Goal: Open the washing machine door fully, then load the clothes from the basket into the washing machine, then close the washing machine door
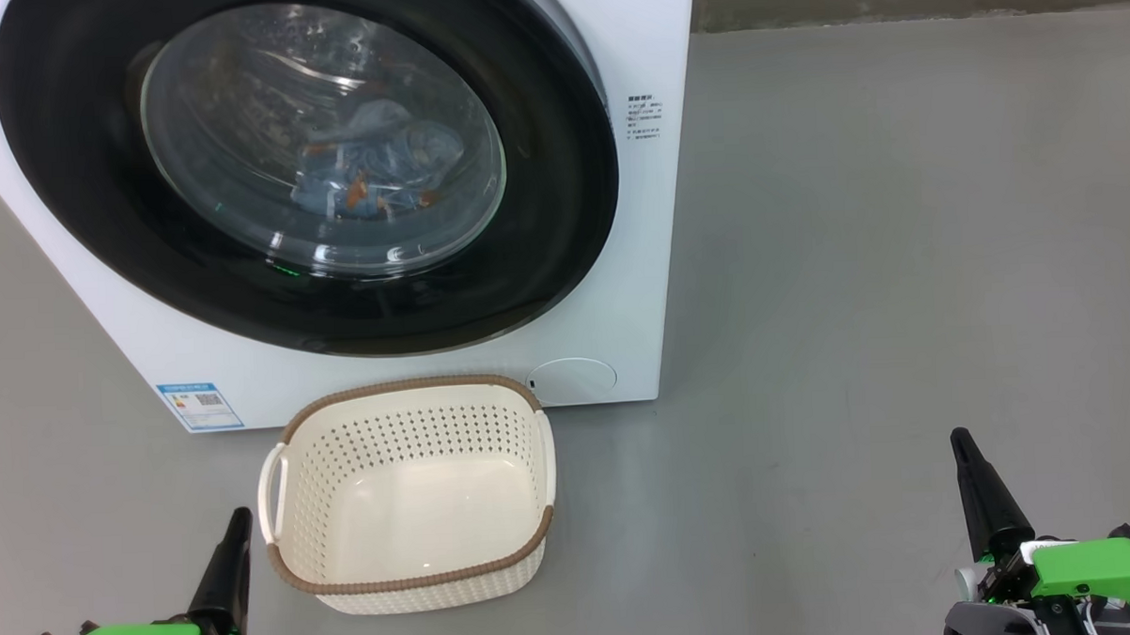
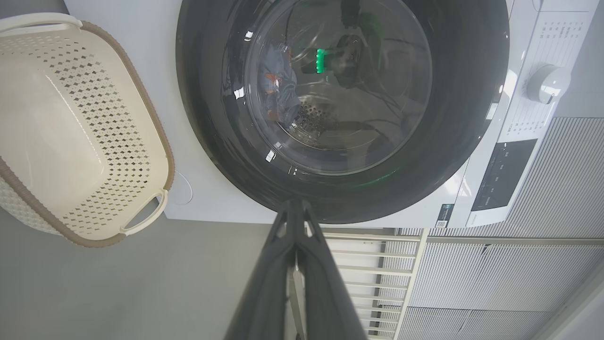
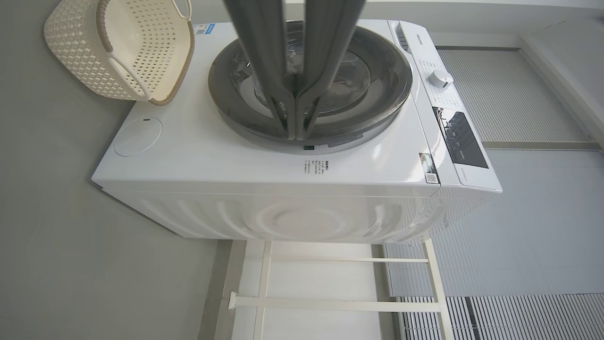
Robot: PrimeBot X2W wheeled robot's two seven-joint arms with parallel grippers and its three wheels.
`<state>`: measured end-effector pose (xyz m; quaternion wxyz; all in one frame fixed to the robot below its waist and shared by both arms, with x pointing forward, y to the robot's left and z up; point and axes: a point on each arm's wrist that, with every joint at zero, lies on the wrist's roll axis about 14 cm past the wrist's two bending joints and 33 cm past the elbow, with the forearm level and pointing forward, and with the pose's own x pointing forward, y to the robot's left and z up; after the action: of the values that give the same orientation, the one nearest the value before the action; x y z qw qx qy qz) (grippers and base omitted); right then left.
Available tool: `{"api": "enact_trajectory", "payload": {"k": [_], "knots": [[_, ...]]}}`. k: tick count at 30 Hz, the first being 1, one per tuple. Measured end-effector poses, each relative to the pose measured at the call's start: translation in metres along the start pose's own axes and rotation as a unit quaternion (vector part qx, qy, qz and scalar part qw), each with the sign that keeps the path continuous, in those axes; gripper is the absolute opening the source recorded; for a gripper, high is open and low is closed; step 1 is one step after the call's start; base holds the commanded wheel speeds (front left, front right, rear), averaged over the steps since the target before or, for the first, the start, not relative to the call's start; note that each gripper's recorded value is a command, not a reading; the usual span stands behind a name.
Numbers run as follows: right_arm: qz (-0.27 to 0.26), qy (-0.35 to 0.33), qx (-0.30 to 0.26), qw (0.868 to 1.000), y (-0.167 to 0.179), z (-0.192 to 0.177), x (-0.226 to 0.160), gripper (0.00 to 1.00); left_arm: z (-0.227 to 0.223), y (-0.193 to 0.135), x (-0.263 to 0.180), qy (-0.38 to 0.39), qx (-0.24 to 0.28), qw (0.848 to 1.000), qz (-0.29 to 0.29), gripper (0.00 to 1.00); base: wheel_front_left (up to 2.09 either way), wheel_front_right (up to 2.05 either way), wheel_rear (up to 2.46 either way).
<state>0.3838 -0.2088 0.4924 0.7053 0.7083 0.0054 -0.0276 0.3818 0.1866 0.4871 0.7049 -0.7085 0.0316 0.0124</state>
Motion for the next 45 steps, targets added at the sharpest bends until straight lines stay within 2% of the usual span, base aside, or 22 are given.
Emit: {"api": "enact_trajectory", "payload": {"k": [45], "knots": [[0.000, 0.000, 0.001, 1.000, 0.0000, -0.0001, 0.0000, 0.00, 0.0001, 0.0000, 0.0000, 0.000, 0.000, 1.000, 0.000, 0.00, 0.00, 0.00, 0.00]]}}
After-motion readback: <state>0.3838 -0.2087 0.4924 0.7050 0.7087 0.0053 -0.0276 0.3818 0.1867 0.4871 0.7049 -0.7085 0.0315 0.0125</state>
